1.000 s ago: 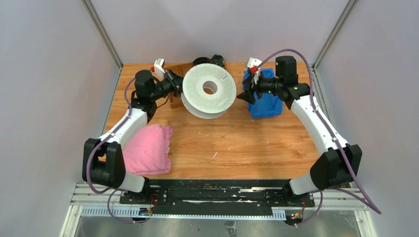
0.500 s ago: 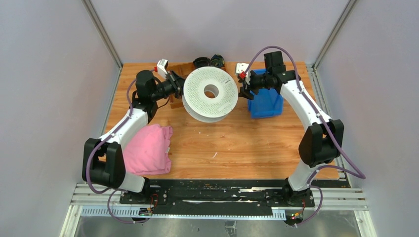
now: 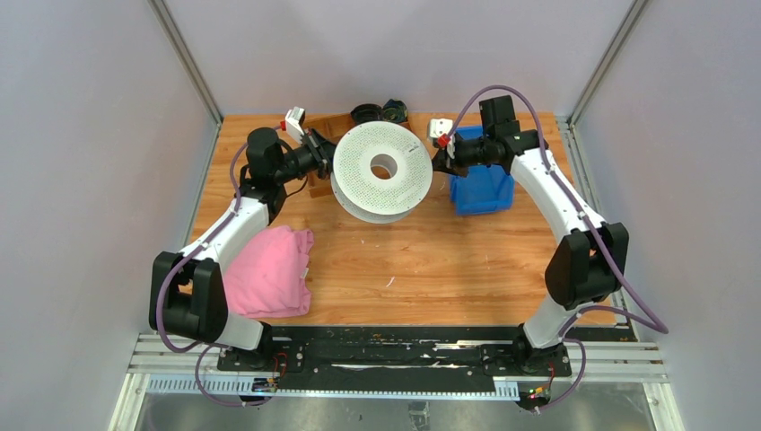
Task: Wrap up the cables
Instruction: Wrap the cable around the cable reel.
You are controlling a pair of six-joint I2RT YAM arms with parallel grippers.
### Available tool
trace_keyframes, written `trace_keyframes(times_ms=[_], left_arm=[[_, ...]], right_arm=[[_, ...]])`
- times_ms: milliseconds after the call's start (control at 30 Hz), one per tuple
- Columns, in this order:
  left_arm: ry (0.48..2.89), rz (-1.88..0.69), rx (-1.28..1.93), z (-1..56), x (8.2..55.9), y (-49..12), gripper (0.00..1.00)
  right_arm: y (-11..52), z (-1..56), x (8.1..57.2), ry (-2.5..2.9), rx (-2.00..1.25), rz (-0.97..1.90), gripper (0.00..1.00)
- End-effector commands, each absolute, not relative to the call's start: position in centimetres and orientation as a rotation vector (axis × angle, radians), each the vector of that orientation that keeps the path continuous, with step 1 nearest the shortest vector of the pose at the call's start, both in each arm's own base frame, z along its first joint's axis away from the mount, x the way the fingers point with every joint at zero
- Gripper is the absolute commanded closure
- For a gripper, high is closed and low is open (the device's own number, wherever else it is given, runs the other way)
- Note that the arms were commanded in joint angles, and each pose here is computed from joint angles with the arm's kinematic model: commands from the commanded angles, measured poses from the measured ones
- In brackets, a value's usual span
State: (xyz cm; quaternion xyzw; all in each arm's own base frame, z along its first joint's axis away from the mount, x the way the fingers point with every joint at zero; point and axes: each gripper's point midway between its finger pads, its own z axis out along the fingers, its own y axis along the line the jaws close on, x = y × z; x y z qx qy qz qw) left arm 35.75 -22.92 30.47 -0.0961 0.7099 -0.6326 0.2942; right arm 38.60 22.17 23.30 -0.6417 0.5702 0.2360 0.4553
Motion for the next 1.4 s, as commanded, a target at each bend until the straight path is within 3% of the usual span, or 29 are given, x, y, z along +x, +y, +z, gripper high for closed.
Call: trace_keyframes(times_ms=[0,333,733,1367], left_arm=[[1.800,-1.694,-0.172,33.2,35.4,-23.1,1.00],[1.763,-1.632,-0.273,33.2,38.0,-22.5,1.00],[1.717,-1.518,-0.412,32.0,39.8,-21.0,1.00],[1.624,-1.501,-0.361,32.7,39.3,-21.0,0.99]], right_arm=[[23.1,24.8,36.2,1.378,-1.578,0.662,0.99],[23.8,26.1,31.2,1.591,-1.315,0.989,0.99],[25.3,25.7,36.3,2.013,-0.385,1.249,0.99],[28.2,26.1,35.5,2.055,-0.098,1.520,0.99]])
